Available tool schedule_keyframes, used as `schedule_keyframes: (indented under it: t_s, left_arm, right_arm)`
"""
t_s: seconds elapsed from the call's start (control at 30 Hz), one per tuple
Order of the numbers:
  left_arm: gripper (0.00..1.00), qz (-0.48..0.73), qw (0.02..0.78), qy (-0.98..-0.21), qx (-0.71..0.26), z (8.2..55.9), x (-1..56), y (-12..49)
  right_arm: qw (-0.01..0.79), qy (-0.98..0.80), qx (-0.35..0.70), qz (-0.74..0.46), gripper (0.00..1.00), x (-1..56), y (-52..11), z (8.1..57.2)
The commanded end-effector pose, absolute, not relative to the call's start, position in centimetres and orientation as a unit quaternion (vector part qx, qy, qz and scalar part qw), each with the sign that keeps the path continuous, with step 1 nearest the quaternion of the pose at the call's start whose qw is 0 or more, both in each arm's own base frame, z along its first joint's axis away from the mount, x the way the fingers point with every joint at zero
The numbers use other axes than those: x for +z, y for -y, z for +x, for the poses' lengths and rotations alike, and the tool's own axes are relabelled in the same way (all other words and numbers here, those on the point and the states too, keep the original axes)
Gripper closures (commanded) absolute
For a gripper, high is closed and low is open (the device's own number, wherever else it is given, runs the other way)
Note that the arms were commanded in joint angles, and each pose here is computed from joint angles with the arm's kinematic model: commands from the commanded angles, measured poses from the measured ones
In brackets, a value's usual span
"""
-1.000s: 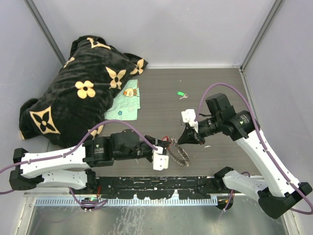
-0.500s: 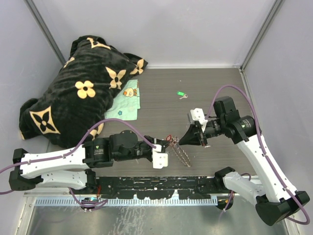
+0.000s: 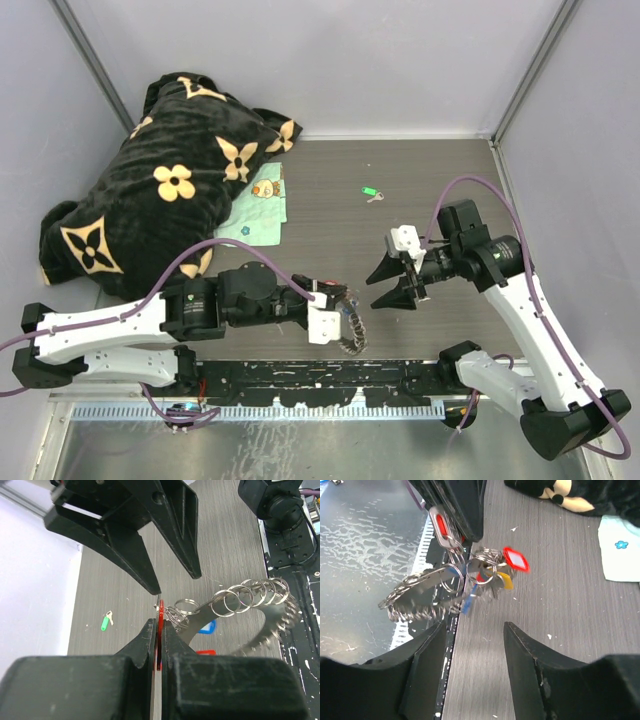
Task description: Remove the keys from the keyring
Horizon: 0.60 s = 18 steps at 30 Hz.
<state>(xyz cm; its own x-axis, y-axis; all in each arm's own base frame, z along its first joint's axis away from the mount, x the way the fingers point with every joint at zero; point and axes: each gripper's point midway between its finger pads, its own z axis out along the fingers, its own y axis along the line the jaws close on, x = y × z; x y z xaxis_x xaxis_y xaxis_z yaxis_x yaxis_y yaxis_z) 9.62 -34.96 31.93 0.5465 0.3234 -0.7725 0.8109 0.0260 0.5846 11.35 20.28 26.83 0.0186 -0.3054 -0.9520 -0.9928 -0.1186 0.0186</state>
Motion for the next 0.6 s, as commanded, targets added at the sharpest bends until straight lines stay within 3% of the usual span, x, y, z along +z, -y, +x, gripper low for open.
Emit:
schedule_keyframes:
  t_s: [0.0,0.23,0.57]
  left_arm:
    - [1.0,0.631,0.611,-0.41,-0.246,9.0,36.1,34.7]
    - [1.0,0.628,0.61,-0.408,-0.259,8.6,36.1,34.7]
    - [1.0,0.625,0.611,-0.404,-0.27,8.4,36.2,35.4]
  right_arm:
    - [0.402,-0.514,0.432,-0.623,0.44,29.1,-20.1,11.2]
    - [0.417,-0.494,0.443,-0.622,0.42,31.7,-21.0,11.7]
    - [0.401,-0.495,0.476,-0.607,0.61,31.5,-22.7,11.3]
